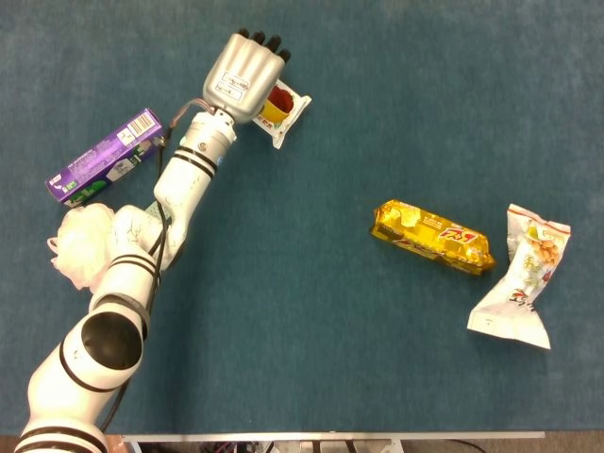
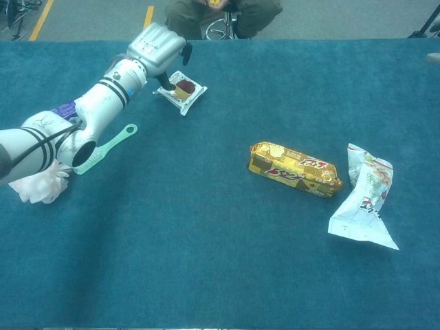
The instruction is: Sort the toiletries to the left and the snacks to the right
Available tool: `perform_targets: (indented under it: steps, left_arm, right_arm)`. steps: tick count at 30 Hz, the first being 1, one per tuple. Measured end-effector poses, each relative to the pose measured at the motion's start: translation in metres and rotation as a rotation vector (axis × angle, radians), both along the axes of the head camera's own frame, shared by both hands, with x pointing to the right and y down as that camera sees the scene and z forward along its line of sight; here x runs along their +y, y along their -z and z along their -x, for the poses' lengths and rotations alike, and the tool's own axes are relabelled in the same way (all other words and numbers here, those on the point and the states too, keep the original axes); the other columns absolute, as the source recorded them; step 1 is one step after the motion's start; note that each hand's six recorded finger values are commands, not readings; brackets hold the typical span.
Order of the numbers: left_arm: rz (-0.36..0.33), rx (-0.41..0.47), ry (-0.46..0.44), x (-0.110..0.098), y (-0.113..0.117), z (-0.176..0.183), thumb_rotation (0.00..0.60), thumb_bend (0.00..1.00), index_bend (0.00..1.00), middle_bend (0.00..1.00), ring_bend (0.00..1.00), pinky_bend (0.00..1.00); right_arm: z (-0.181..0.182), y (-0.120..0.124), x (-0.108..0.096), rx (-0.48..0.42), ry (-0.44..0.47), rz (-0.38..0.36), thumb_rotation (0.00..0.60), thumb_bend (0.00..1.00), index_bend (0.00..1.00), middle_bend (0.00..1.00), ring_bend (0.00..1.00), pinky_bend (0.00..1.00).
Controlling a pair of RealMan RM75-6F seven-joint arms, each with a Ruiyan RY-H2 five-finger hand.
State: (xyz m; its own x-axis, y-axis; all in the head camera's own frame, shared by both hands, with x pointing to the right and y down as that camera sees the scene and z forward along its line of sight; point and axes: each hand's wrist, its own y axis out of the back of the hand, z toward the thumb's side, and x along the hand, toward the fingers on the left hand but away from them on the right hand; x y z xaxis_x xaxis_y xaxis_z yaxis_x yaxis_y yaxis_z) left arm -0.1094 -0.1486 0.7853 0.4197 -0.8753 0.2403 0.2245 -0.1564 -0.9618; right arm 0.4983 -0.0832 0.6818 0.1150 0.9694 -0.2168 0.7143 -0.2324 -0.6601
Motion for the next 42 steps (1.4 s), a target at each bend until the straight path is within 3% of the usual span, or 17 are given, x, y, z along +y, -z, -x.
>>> perform_targets:
  steps: [11, 20, 42]
  left_arm:
    - [0.044, -0.085, 0.065, -0.017, -0.005, 0.024, 0.6, 0.11, 0.44, 0.35, 0.36, 0.45]
    - [0.092, -0.131, 0.082, -0.013, -0.017, 0.033, 0.6, 0.11, 0.44, 0.35, 0.36, 0.45]
    - [0.091, -0.028, -0.016, 0.014, -0.022, -0.012, 0.6, 0.11, 0.44, 0.35, 0.36, 0.45]
  right_arm:
    - [-0.012, -0.002, 0.006, 0.004, -0.033, 0.017, 0.6, 0.0, 0.43, 0.44, 0.36, 0.52]
    - [-0.017, -0.007, 0.011, 0.0, -0.05, 0.036, 0.6, 0.0, 0.43, 0.44, 0.36, 0.52]
    - [-0.021, -0.018, 0.016, -0.02, -0.069, 0.064, 0.6, 0.0, 0.43, 0.44, 0.36, 0.52]
